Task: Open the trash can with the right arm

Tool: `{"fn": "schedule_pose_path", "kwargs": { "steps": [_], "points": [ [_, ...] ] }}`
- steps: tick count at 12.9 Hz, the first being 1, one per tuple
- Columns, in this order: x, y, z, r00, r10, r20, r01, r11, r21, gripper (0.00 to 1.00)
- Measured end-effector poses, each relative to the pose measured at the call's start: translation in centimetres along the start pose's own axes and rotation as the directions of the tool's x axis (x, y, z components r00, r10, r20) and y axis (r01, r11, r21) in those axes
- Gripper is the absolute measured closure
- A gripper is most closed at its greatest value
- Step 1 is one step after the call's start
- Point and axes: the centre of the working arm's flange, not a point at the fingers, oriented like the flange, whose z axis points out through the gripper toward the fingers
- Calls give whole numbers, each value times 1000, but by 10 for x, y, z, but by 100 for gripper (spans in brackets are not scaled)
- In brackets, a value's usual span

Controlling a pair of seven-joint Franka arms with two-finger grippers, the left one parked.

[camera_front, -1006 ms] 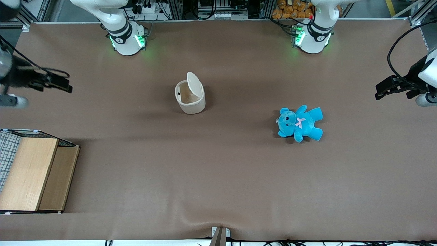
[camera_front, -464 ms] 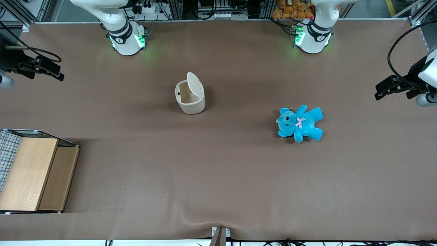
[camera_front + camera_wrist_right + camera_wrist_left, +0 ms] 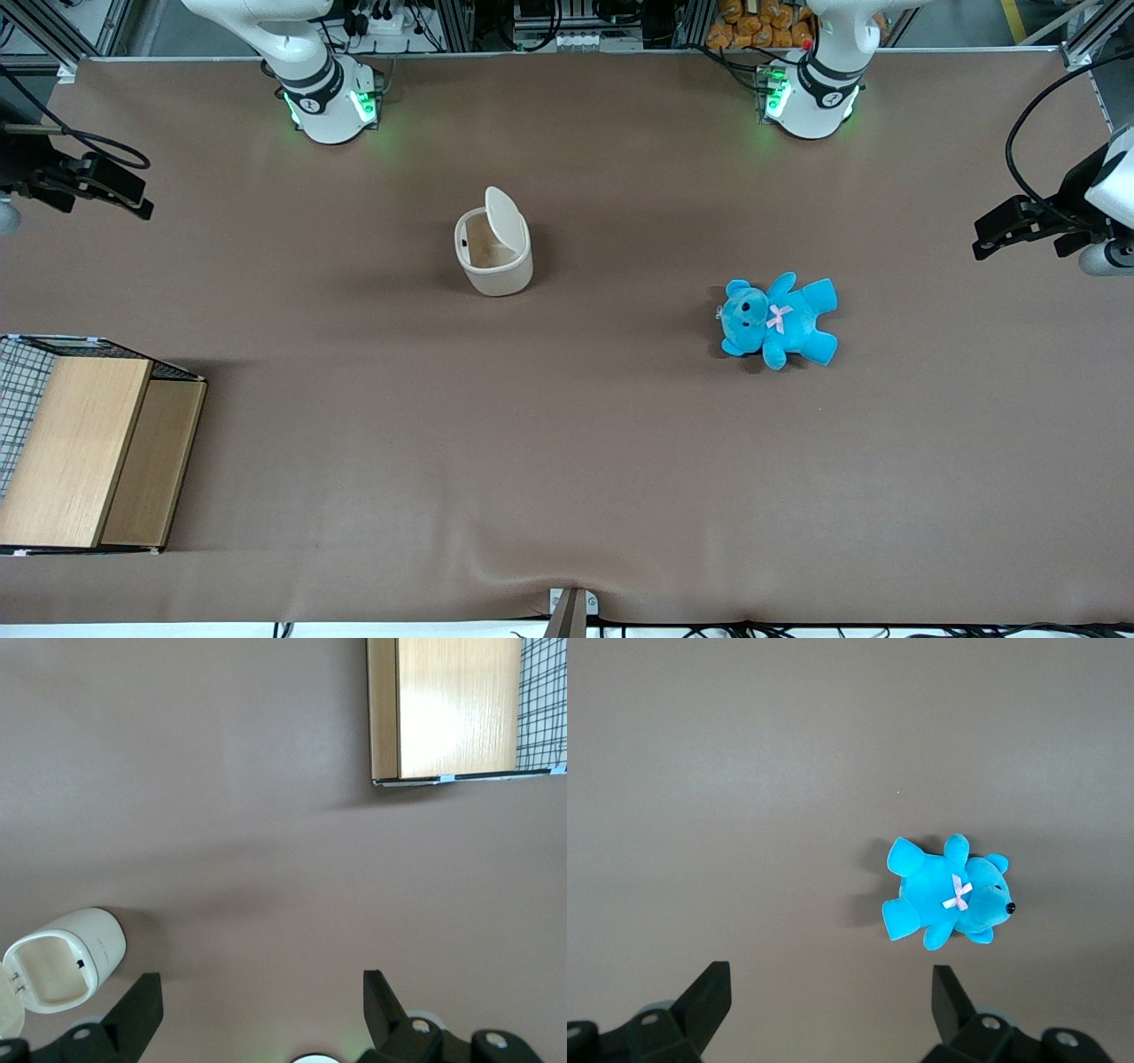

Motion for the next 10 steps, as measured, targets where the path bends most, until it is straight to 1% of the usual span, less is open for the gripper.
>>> {"fn": "schedule_pose_path", "kwargs": {
  "steps": [2,10],
  "points": [
    [2,0,0,1000,0,-10,0,1000,1,0],
    [3,0,2,1000,-9,-9,9,1000,0,0]
  ]
}}
